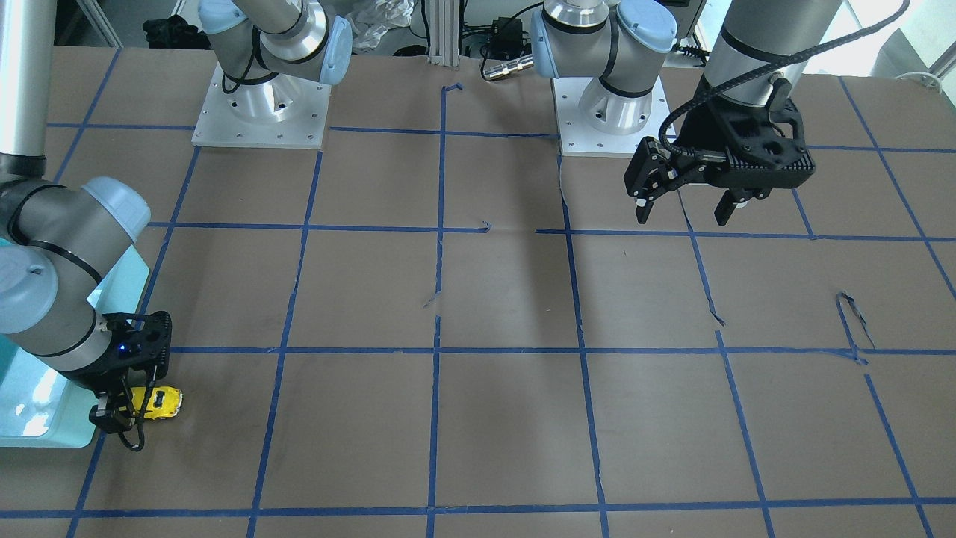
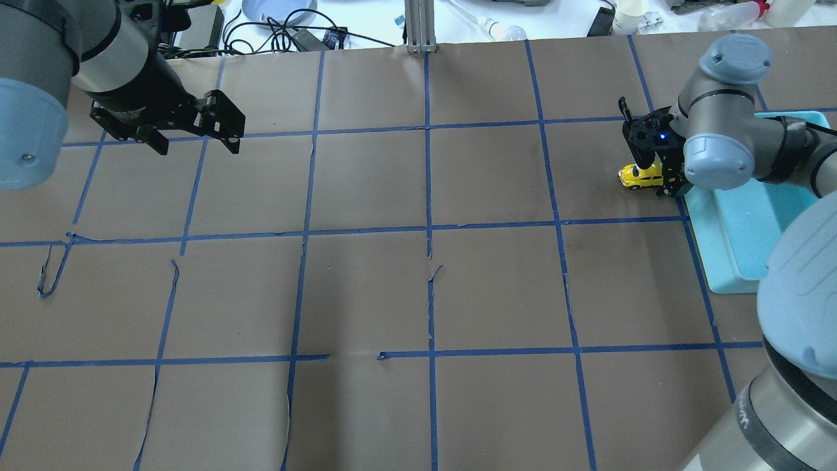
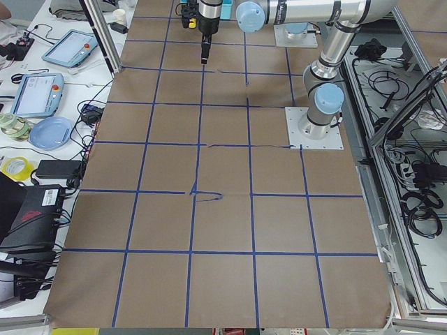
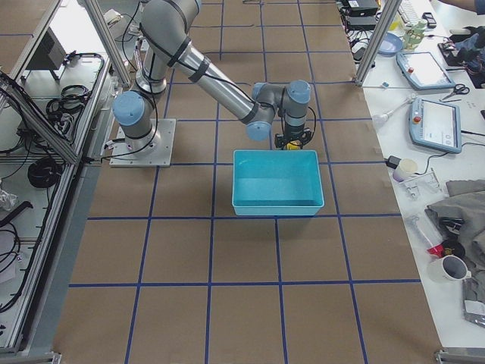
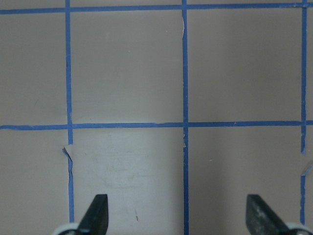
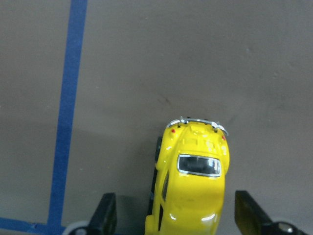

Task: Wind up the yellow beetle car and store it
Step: 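Grasp the yellow car with the right gripper and lift it, then carry the car with the right gripper into the light-blue bin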

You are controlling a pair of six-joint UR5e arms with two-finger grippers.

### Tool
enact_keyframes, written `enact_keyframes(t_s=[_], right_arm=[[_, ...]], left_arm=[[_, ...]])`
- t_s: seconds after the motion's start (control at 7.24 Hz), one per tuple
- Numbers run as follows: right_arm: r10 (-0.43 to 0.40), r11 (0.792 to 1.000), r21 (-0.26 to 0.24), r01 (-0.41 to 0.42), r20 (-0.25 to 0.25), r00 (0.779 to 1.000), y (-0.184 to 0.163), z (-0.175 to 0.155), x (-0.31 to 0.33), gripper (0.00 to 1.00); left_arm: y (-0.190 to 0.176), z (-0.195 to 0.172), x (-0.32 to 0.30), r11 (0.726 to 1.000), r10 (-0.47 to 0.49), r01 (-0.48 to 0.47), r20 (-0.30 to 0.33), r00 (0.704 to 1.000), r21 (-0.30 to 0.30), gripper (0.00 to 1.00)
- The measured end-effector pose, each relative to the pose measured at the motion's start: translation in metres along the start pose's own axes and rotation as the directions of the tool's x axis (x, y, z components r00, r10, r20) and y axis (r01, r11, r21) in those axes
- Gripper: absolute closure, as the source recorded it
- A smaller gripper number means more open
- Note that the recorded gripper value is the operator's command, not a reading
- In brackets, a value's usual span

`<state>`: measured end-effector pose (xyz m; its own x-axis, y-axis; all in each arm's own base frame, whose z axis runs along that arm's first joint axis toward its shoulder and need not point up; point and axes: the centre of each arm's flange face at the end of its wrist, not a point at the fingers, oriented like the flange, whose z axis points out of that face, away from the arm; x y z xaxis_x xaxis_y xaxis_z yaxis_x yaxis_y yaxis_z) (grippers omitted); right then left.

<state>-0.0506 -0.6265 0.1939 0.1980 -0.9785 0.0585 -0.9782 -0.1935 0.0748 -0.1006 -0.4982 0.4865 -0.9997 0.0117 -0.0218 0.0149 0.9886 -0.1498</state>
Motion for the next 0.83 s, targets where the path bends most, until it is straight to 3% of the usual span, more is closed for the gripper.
enact_keyframes(t_s=[0.28,0.55,0.83], right_arm=[[0.002,1.0,0.002,-0.002,-0.002,1.0,0.001,-0.001,0.002,1.0],[0.018,1.0,0.007,-0.018,-0.027,0.999,0.005,-0.028,0.011,1.0],[0.052,0.992,0.117,-0.048,-0.035,0.998,0.006,-0.087,0.034,1.0]], left_arm=[[-0.002,0.003,0.0,1.0,0.003,-0.003,0.0,1.0,-0.002,0.0],[-0.003,0.003,0.0,1.0,0.004,-0.004,0.0,1.0,-0.002,0.0],[-0.002,-0.001,0.001,1.0,0.005,-0.005,0.002,1.0,0.004,0.0]])
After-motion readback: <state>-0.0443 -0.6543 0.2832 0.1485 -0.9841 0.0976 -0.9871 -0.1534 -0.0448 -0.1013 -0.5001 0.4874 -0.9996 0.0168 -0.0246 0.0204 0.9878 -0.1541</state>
